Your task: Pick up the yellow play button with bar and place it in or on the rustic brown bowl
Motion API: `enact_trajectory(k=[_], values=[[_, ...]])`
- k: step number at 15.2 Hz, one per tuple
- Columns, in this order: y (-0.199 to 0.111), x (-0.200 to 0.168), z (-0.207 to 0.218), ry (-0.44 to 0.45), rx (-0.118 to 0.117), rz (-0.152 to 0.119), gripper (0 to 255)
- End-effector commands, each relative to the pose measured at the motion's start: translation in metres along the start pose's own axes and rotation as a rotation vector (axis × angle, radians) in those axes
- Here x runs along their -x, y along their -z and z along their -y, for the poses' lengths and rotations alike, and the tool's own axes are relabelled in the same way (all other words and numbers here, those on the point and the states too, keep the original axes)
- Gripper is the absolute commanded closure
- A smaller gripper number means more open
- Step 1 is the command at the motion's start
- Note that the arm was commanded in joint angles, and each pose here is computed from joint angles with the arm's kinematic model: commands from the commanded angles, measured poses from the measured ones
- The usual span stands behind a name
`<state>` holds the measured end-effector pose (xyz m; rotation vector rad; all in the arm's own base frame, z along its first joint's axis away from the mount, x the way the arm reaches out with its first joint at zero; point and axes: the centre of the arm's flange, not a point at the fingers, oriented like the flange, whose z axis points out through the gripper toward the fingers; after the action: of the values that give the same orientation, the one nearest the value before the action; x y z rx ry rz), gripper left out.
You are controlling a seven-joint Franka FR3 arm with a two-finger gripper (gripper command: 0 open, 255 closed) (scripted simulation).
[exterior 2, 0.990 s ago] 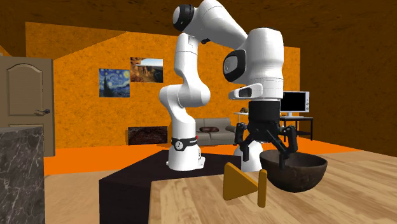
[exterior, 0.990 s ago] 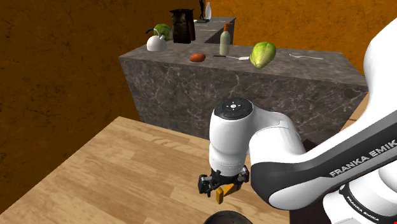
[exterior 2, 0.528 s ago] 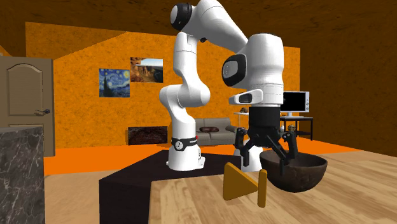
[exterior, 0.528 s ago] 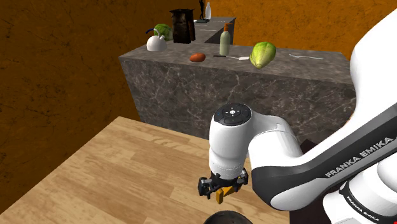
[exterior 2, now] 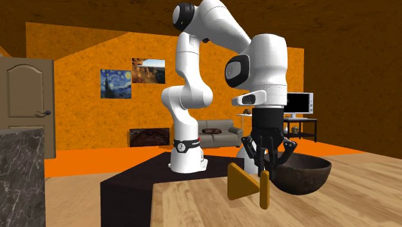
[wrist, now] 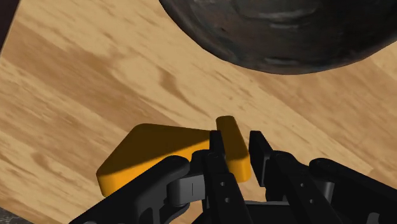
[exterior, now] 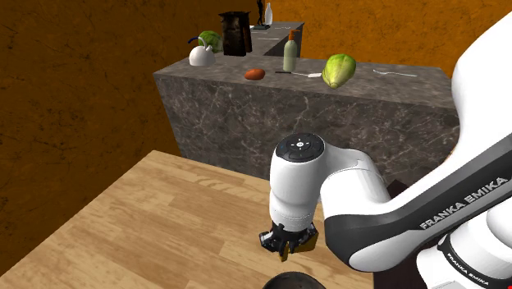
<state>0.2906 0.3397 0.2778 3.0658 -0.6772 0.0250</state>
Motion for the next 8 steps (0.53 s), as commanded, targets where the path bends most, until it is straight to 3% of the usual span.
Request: enact_trajectory(k=[1, 8], values=[[-0.001, 0.0, -0.001, 0.0, 0.002, 0.001, 255], [0.021, 0.0, 0.0, 0.0, 0.002, 0.001, 255]])
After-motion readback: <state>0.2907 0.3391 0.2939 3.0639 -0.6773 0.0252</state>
